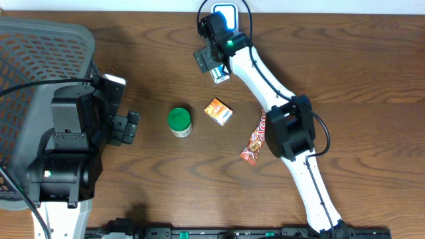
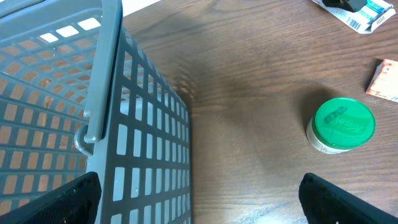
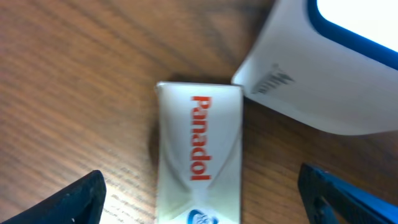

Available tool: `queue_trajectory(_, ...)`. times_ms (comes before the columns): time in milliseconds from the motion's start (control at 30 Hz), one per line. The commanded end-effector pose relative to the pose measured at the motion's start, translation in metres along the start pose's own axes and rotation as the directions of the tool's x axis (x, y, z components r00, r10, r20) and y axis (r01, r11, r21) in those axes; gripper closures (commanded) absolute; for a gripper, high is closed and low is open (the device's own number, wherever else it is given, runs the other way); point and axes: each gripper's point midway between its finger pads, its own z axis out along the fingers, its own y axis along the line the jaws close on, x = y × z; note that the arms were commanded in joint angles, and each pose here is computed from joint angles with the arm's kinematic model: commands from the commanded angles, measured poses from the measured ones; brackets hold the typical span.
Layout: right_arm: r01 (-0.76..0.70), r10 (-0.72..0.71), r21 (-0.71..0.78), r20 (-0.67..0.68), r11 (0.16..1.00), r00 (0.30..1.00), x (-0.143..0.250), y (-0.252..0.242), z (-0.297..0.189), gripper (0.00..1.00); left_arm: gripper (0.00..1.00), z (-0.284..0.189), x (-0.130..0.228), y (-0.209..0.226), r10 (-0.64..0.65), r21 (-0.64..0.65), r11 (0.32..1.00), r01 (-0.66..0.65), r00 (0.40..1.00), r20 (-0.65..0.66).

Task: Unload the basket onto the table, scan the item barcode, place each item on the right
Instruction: 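Hold the Panadol box barcode side under the scanner window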

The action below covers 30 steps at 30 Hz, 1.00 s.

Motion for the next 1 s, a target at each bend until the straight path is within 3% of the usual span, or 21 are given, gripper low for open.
queue_trajectory(0, -0.063, 0.063, -0.01, -0.035, 0.998, 0.997, 0.014, -0.003, 0.021, 0.1, 0.01, 0.0, 0.0, -0.001, -0.013, 0.008, 1.0, 0.013, 1.0, 0.003)
queue_trajectory(767, -0.103, 0.098, -0.069, -0.076, 0.992, 0.992, 0.034, 0.009, 0.036, 0.21, 0.01, 0.0, 0.0, -0.001, -0.013, 0.008, 1.0, 0.013, 1.0, 0.003)
queue_trajectory(867, -0.102, 0.096, -0.064, -0.084, 0.993, 0.992, 0.038, 0.009, 0.038, 0.27, 0.01, 0.0, 0.0, -0.001, -0.013, 0.008, 1.0, 0.013, 1.0, 0.003)
queue_trajectory(967, -0.1, 0.096, -0.043, -0.089, 0.994, 0.991, 0.04, 0.005, 0.04, 0.41, 0.01, 0.0, 0.0, -0.001, -0.013, 0.008, 1.0, 0.013, 1.0, 0.003)
